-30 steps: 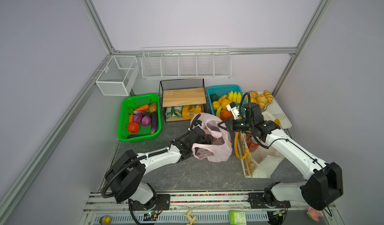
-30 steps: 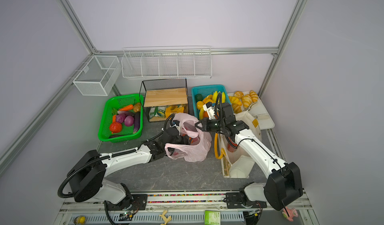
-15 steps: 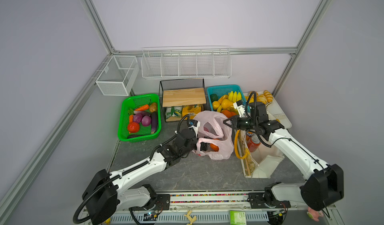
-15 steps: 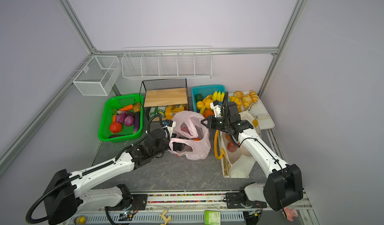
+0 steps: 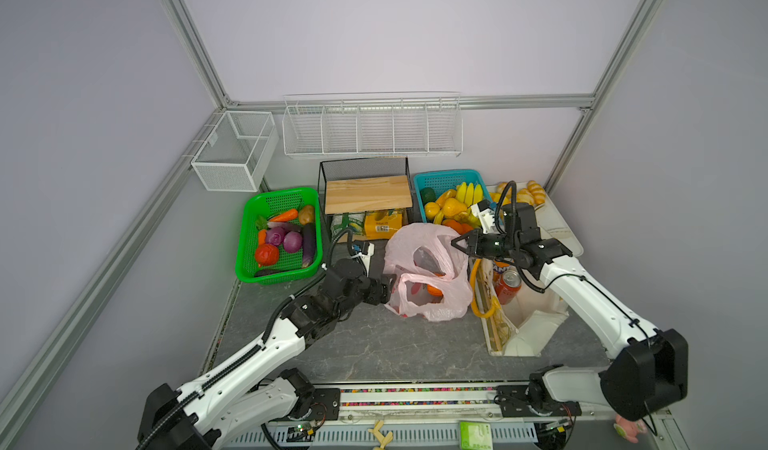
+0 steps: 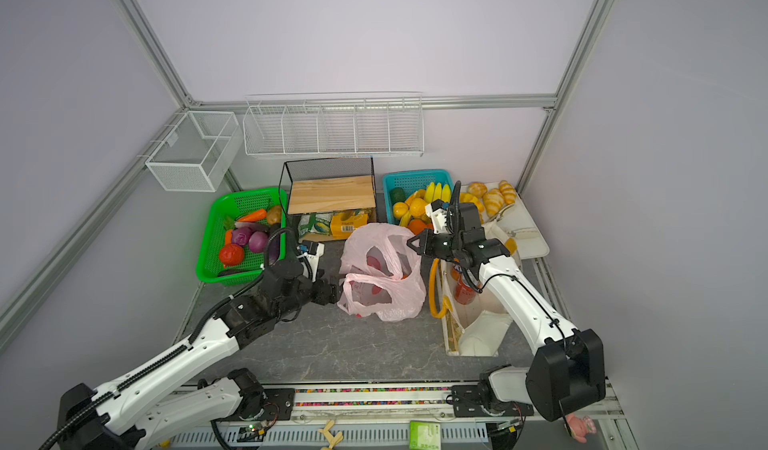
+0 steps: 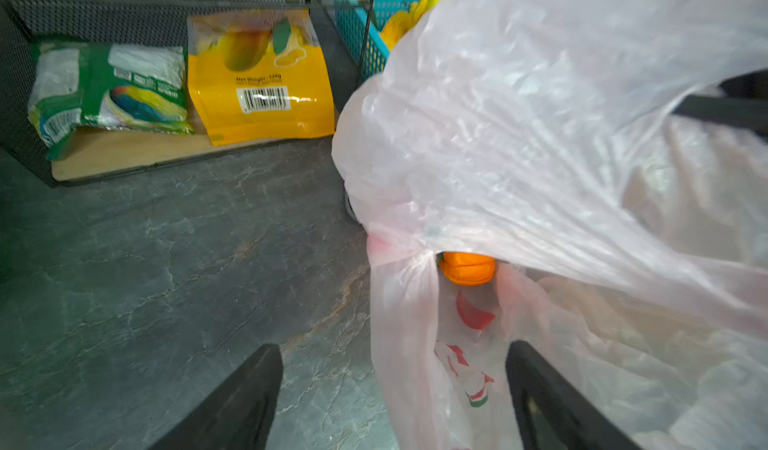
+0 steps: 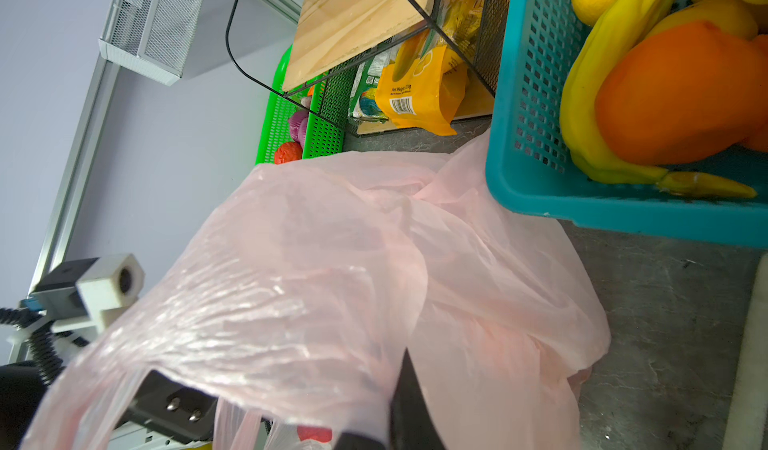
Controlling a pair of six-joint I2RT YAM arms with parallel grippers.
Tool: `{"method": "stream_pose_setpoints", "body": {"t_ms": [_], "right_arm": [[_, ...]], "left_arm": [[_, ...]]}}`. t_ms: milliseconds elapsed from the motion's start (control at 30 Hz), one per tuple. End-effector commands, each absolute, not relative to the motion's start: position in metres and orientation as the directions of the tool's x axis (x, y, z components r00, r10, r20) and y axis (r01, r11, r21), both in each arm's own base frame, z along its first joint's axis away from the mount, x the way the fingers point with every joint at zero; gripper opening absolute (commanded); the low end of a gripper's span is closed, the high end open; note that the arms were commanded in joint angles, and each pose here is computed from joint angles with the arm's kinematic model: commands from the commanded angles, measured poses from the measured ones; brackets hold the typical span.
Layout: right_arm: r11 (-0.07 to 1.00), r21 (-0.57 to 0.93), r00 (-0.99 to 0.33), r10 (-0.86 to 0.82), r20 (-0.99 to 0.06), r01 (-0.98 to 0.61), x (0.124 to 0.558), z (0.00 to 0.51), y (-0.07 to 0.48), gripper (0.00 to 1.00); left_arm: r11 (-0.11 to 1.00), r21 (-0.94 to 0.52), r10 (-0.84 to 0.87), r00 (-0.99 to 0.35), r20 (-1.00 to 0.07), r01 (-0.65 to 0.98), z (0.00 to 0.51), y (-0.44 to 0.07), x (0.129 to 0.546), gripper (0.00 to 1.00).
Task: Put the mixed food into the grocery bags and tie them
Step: 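Release the orange pepper inside the pink bag and withdraw the left gripper, then move the left gripper back over the green vegetable basket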
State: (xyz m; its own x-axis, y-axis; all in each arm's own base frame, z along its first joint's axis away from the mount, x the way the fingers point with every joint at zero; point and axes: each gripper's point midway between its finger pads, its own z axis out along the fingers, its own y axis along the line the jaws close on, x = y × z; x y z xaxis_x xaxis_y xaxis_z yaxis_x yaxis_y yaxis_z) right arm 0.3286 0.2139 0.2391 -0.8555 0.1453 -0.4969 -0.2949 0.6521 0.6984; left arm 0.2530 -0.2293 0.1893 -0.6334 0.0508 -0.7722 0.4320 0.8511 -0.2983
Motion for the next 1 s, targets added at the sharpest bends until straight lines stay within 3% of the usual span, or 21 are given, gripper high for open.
{"method": "stream_pose_setpoints", "body": {"t_ms": [0, 133, 267, 367, 500, 600, 767, 967], "right_arm": [[0.644, 0.687, -0.845, 0.114, -0.522, -0.337, 0.329, 0.249, 0.215, 0.07], [0.714, 0.58, -0.837, -0.016, -0.547, -0.392, 0.315, 0.249, 0.203, 0.07], [0.799, 0.43, -0.796, -0.098, -0.597, -0.42, 0.306, 0.259, 0.179, 0.07], [0.839, 0.362, -0.766, -0.096, -0.635, -0.406, 0.307, 0.271, 0.165, 0.07], [0.849, 0.348, -0.752, -0.084, -0.654, -0.398, 0.31, 0.278, 0.162, 0.07], [0.836, 0.374, -0.763, -0.08, -0.641, -0.402, 0.314, 0.273, 0.17, 0.07], [0.819, 0.412, -0.783, -0.07, -0.618, -0.399, 0.324, 0.256, 0.18, 0.07], [0.789, 0.451, -0.781, -0.058, -0.622, -0.418, 0.327, 0.249, 0.193, 0.07]], "left_arm": [[0.853, -0.312, 0.075, -0.689, -0.72, 0.419, 0.176, -0.241, 0.258, 0.77], [0.82, -0.363, 0.062, -0.7, -0.712, 0.442, 0.189, -0.255, 0.258, 0.45], [0.7, -0.483, 0.099, -0.741, -0.664, 0.526, 0.2, -0.27, 0.227, 0.12], [0.62, -0.591, 0.102, -0.8, -0.592, 0.516, 0.206, -0.274, 0.208, 0.0], [0.51, -0.717, 0.098, -0.861, -0.499, 0.474, 0.209, -0.277, 0.196, 0.0], [0.525, -0.724, 0.074, -0.871, -0.485, 0.447, 0.204, -0.27, 0.204, 0.02], [0.649, -0.643, 0.0, -0.846, -0.534, 0.406, 0.203, -0.243, 0.235, 0.5], [0.811, -0.472, -0.092, -0.721, -0.687, 0.346, 0.239, -0.179, 0.269, 0.68]]}}
